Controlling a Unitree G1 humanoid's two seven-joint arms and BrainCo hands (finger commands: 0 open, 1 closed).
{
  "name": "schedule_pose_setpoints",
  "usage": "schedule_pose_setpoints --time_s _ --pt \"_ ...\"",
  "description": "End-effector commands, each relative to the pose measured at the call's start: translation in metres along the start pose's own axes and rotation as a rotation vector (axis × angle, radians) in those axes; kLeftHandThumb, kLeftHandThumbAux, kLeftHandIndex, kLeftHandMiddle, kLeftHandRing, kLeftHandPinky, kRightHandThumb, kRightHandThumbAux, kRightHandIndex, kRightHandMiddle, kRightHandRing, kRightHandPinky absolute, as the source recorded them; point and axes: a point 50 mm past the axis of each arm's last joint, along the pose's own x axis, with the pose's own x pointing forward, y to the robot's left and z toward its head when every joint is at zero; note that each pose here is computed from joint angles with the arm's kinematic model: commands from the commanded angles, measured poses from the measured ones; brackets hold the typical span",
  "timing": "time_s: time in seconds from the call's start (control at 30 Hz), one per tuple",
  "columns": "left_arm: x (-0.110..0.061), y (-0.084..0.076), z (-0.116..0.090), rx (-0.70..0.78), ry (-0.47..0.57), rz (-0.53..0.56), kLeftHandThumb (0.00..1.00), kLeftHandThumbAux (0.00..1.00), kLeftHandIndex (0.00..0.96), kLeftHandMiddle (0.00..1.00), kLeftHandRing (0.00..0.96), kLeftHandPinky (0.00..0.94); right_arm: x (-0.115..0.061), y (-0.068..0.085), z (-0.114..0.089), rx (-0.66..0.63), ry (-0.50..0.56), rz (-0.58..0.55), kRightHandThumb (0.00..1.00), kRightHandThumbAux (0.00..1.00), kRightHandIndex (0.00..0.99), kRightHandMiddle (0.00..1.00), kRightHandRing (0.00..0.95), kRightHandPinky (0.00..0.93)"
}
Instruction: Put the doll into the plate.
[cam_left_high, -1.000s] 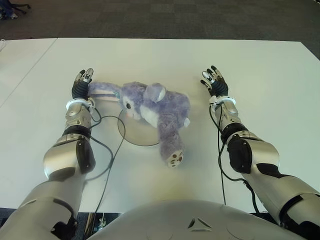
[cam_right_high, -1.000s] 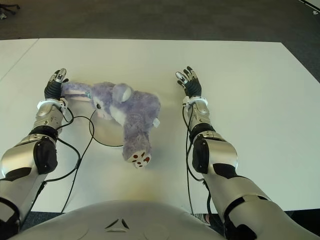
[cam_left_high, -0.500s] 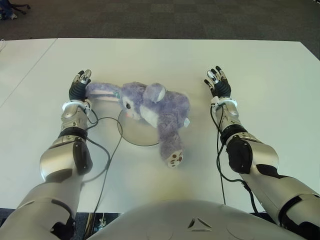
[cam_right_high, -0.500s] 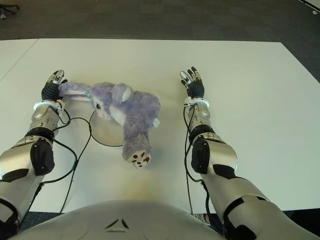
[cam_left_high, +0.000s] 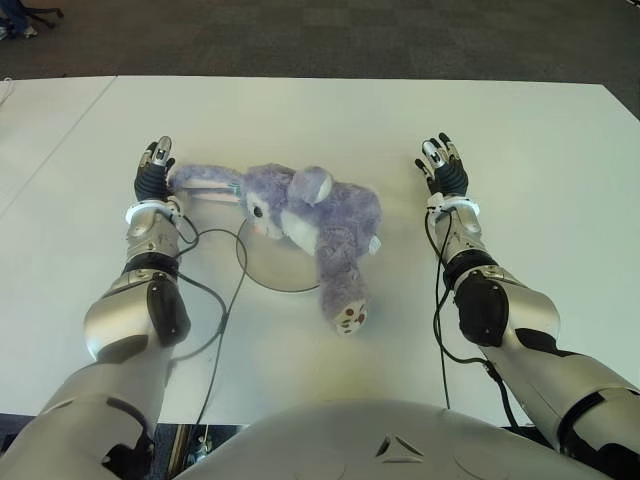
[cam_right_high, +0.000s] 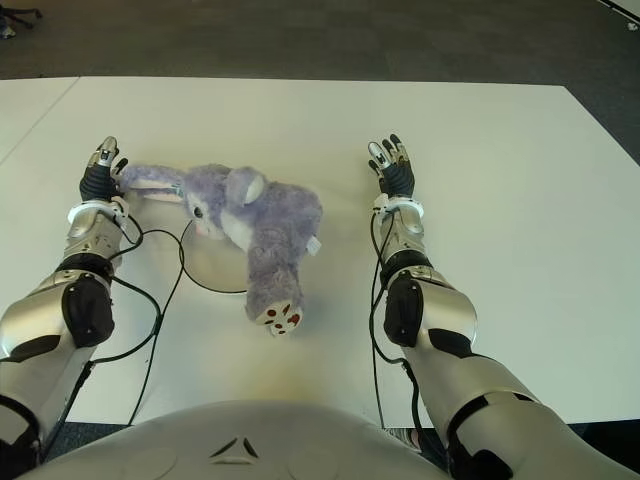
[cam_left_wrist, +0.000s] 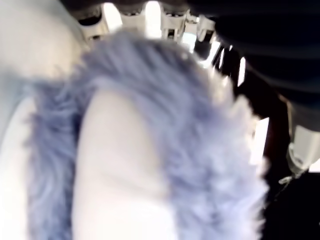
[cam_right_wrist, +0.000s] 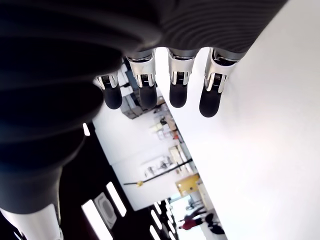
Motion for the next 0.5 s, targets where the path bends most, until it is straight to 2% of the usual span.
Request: schedule_pose_setpoints --time_s 0.03,0.1,0.17,0.3,0.43,0.5 --pt "-0.023 -0.039 -0.064 -0.009 0.205 -0.008 0.0 0.519 0.004 0.043 0.004 0.0 -0.031 -0.021 -0.052 -0.04 0.178 -0.068 0.0 0.723 0.066 0.071 0.056 0.056" --pt "-0.028 -0.048 -0.071 -0.036 0.212 -0.004 0.0 0.52 0.006 0.044 0.006 0.0 -0.035 -0.022 -0.057 -0.052 0.184 -0.07 0.0 0.72 0.063 0.07 0.055 0.057" --pt "-0.04 -0.06 -0.088 -0.097 0.23 0.002 0.0 0.519 0.01 0.045 0.01 0.0 -0.04 -0.025 -0.062 -0.058 0.19 -0.079 0.0 0.713 0.059 0.068 0.056 0.065" --pt "-0.075 -0.084 -0.123 -0.175 0.219 -0.023 0.0 0.511 0.023 0.046 0.015 0.003 -0.053 -0.033 -0.073 -0.071 0.193 -0.106 0.0 0.697 0.067 0.075 0.066 0.083" --pt "-0.104 -0.089 -0.143 -0.146 0.165 -0.077 0.0 0.492 0.033 0.041 0.016 0.008 -0.067 -0.043 -0.08 -0.097 0.169 -0.124 0.0 0.68 0.069 0.076 0.07 0.082" --pt "-0.116 -0.085 -0.152 -0.103 0.153 -0.096 0.0 0.481 0.038 0.04 0.018 0.008 -0.076 -0.049 -0.083 -0.108 0.148 -0.129 0.0 0.671 0.068 0.074 0.068 0.076"
